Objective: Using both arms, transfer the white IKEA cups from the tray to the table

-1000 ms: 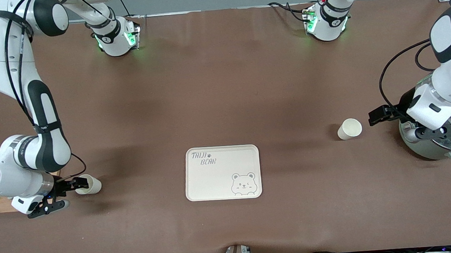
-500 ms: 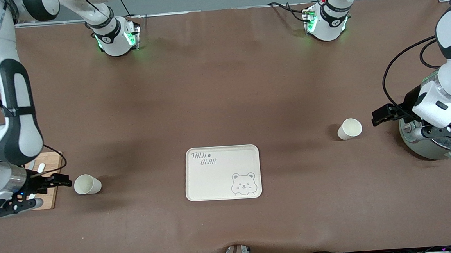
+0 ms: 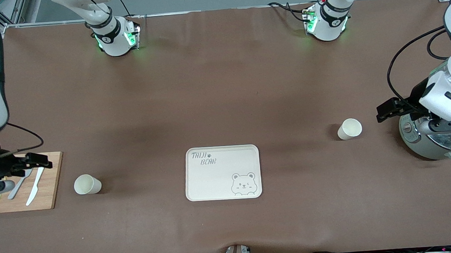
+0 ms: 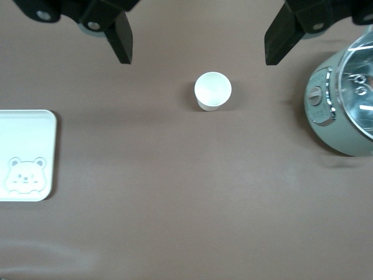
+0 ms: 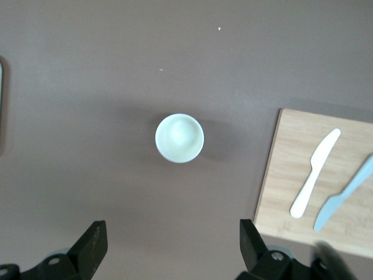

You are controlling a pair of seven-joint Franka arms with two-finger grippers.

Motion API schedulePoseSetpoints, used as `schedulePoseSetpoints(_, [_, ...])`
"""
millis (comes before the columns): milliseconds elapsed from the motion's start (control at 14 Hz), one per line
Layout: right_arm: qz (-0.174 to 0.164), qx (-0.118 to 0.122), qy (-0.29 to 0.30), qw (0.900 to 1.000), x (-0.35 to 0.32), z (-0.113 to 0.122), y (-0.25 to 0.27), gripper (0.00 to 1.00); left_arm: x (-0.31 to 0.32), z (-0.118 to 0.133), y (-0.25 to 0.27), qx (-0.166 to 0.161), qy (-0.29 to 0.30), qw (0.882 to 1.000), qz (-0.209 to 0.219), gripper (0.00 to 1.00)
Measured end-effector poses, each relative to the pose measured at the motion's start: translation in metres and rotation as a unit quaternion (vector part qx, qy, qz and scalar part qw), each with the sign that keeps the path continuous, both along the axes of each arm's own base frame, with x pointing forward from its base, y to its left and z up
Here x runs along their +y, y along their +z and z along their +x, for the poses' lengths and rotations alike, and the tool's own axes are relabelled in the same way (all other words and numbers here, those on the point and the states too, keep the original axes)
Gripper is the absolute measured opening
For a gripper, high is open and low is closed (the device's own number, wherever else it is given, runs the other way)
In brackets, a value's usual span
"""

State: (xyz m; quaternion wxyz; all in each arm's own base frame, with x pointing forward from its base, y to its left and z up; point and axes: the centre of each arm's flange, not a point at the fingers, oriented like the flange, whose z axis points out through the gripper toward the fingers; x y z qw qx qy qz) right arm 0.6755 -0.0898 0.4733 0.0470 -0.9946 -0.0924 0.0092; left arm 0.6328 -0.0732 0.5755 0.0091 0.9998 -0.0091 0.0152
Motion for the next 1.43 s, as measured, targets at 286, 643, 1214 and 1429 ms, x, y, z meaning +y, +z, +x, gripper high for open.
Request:
schedulePoseSetpoints(286, [-0.01, 0.014, -0.024, 1.0, 0.002, -0.027, 0.051, 1.0, 0.004, -0.024, 0.032, 0.017, -0.047, 0.999, 0.017, 1.0])
schedulePoseSetpoints(643, [-0.015, 0.037, -0.107, 0.993, 0.027, -0.062, 0.106, 1.0, 0.006, -0.062, 0.083, 0.007, -0.055, 0.998, 0.016, 1.0])
schedulePoseSetpoints(1214, [-0.019, 0.022, -0.114, 0.993, 0.049, -0.083, 0.146, 1.0, 0.004, -0.056, 0.068, 0.02, -0.056, 0.998, 0.017, 1.0])
schedulePoseSetpoints(1429, [-0.017, -0.008, -0.117, 0.993, 0.048, -0.084, 0.153, 1.0, 0.003, -0.056, 0.067, 0.021, -0.057, 0.998, 0.016, 1.0])
